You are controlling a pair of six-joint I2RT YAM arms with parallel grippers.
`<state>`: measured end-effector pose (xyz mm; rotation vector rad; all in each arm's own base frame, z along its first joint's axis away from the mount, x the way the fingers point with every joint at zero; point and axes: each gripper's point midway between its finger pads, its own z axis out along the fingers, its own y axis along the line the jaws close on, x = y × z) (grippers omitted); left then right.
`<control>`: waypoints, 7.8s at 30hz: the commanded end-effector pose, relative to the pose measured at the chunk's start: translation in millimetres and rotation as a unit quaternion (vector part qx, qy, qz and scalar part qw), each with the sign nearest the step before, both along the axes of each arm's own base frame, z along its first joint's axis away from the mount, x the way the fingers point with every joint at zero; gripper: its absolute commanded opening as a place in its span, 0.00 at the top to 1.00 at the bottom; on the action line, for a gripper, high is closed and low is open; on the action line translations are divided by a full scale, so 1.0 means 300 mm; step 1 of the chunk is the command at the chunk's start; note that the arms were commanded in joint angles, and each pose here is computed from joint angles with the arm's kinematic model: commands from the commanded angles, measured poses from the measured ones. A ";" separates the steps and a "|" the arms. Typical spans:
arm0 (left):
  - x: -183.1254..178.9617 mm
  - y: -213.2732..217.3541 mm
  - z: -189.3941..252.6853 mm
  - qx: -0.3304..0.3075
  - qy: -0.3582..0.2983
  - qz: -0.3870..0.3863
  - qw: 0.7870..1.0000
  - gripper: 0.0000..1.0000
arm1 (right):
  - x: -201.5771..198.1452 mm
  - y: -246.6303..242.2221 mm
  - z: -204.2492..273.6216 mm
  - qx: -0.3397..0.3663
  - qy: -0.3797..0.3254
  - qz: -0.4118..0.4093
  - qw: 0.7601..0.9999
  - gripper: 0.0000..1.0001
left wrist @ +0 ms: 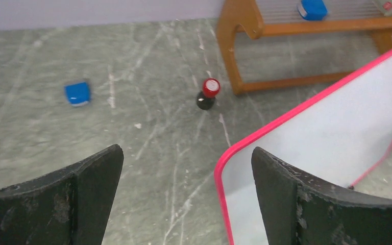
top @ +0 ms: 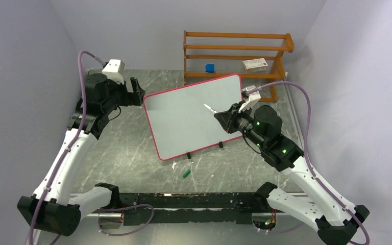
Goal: Write a sentence on the whiteboard
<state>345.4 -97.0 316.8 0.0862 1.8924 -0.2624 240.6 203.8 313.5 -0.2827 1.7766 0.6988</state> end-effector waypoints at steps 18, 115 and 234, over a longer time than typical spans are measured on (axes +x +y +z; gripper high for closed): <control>0.023 -0.122 -0.115 -0.240 -0.011 -0.343 0.908 0.12 | -0.002 0.088 0.043 -0.023 -0.038 0.078 0.996 1.00; -0.179 -0.311 -0.287 -0.182 -0.041 -0.361 0.914 0.95 | -0.186 0.478 -0.107 -0.267 -0.043 0.022 0.962 1.00; -0.186 -0.328 -0.390 -0.170 0.010 -0.353 0.920 0.95 | -0.134 0.560 -0.223 -0.295 -0.028 -0.073 0.952 1.00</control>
